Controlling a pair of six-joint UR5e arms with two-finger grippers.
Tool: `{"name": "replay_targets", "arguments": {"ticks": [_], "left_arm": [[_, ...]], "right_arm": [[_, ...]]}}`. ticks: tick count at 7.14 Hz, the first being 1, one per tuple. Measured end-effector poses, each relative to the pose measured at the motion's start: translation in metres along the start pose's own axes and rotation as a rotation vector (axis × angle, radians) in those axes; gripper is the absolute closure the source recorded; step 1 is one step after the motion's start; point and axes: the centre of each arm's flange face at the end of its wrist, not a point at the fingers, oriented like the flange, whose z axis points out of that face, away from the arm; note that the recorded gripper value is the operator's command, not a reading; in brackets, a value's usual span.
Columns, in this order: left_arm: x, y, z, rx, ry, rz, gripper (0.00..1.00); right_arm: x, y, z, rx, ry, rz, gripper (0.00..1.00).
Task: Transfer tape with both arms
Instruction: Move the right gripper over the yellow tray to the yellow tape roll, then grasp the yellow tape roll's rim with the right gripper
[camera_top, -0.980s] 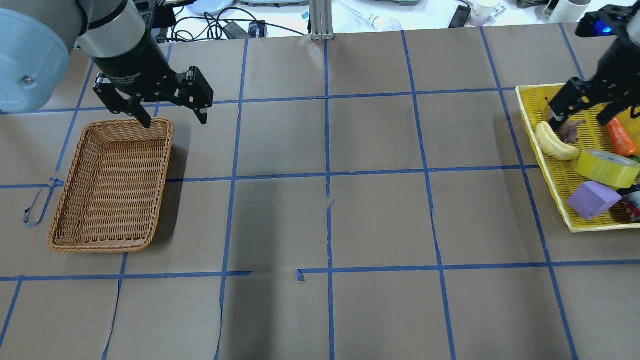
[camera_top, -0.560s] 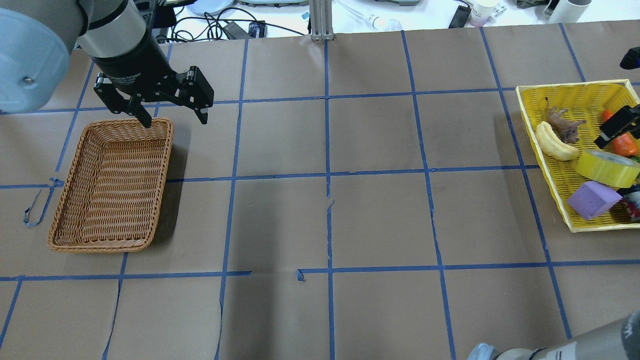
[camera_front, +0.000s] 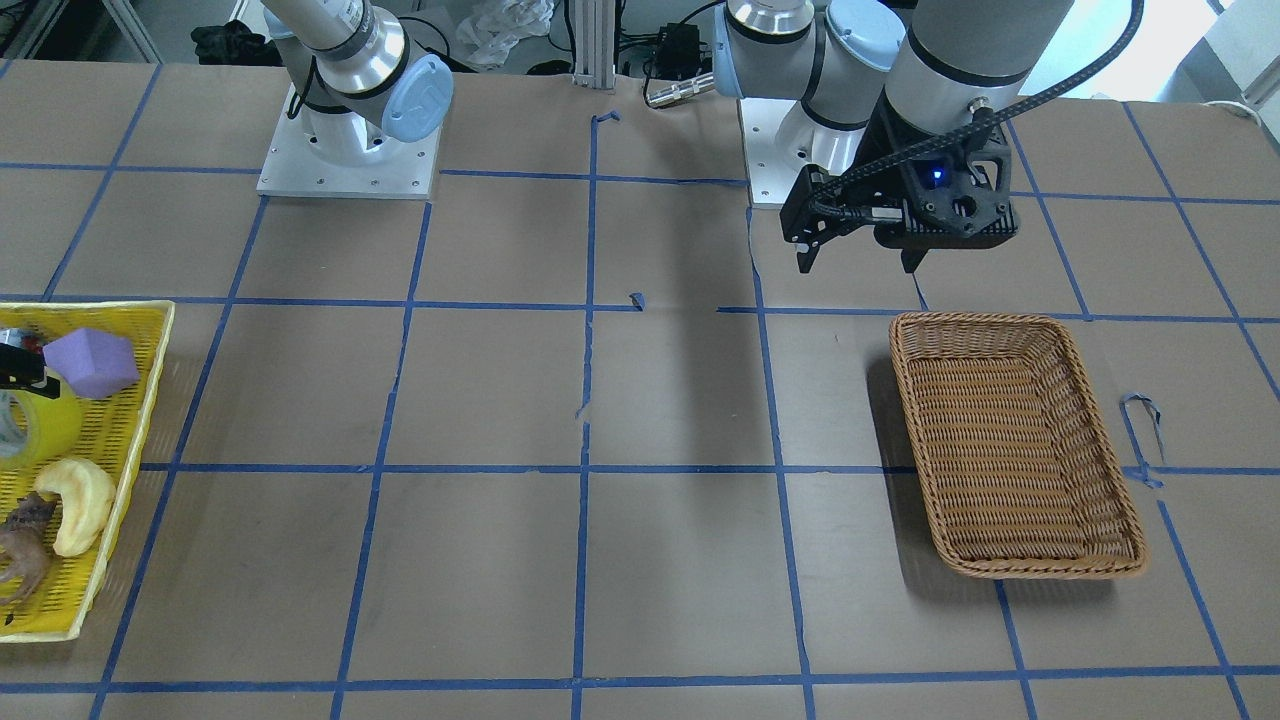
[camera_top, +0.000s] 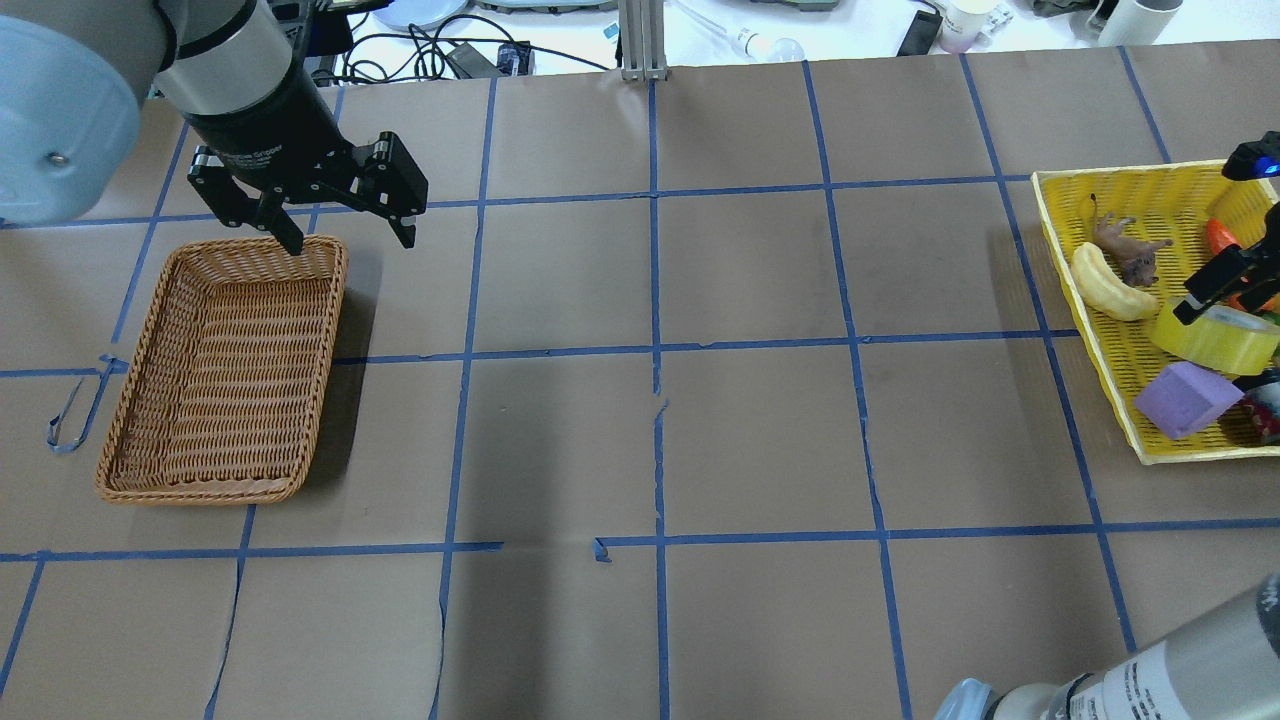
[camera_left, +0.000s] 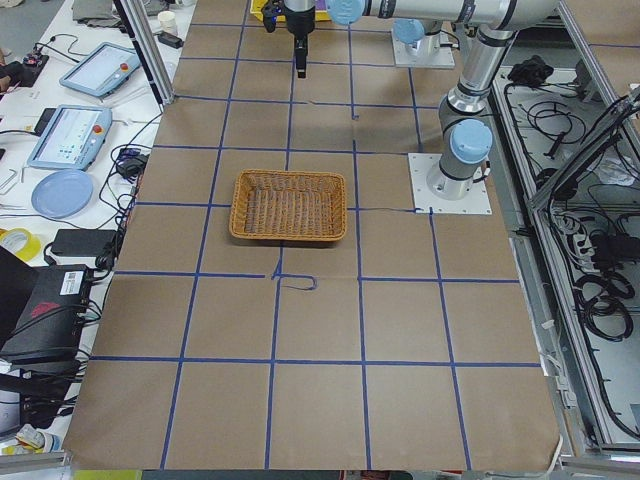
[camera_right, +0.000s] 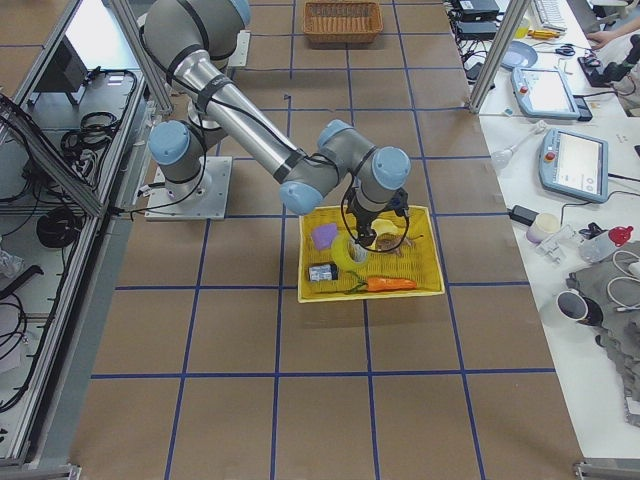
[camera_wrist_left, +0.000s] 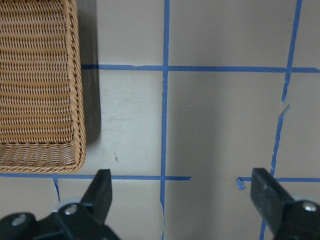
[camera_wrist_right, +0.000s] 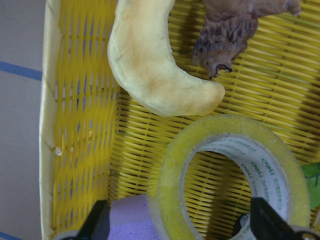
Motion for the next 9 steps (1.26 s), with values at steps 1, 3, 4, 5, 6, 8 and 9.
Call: {"name": "replay_targets", "arguments": {"ticks": [1, 3, 4, 5, 6, 8, 9], "left_arm": [[0.000, 0.000, 0.000, 0.000, 0.000, 0.000, 0.00], [0.000, 0.000, 0.000, 0.000, 0.000, 0.000, 0.00], [0.000, 0.000, 0.000, -0.001, 0.000, 0.000, 0.00], [0.000, 0.000, 0.000, 0.000, 0.001, 0.000, 0.00], [0.000, 0.000, 0.000, 0.000, 0.001, 0.000, 0.00], [0.000, 0.000, 0.000, 0.000, 0.001, 0.000, 0.00], [0.000, 0.000, 0.000, 0.000, 0.001, 0.000, 0.00]], "right_arm": [[0.002, -0.002, 0.006, -0.002, -0.006, 0.015, 0.24], [0.002, -0.004, 0.020, -0.004, -0.035, 0.041, 0.87], [0.001, -0.003, 0.025, -0.009, -0.043, 0.050, 1.00], [0.001, -0.002, 0.026, -0.015, -0.042, 0.060, 1.00], [0.001, -0.001, 0.024, -0.021, -0.033, 0.065, 1.00], [-0.010, 0.003, -0.009, -0.005, 0.028, 0.058, 1.00], [-0.032, 0.004, -0.042, 0.031, 0.075, 0.041, 1.00]]}}
